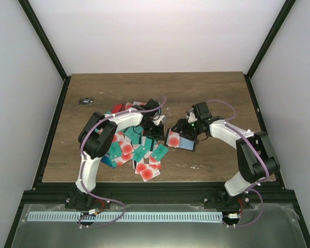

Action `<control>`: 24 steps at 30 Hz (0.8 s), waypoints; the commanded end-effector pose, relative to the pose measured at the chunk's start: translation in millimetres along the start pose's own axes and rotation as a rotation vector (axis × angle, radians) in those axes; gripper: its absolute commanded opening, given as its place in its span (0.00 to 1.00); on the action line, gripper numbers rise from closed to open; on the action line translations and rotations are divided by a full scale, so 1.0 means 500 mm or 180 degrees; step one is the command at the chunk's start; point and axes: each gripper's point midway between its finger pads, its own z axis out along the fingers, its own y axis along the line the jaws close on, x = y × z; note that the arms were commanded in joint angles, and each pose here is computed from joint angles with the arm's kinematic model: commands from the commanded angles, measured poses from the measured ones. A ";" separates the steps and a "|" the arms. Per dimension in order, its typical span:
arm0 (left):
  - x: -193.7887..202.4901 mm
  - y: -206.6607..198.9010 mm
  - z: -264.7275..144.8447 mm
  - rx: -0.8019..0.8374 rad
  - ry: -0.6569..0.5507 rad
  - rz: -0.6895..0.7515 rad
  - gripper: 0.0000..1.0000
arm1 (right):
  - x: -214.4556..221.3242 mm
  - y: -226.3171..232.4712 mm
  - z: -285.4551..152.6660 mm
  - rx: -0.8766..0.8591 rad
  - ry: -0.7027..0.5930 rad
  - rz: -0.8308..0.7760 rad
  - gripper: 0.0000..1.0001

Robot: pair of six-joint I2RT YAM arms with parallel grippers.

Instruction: Put the credit cards into the card holder

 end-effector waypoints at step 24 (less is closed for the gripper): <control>-0.192 0.010 0.035 0.0266 -0.0218 -0.0057 0.20 | 0.170 -0.073 0.046 0.0289 0.0516 -0.0184 0.31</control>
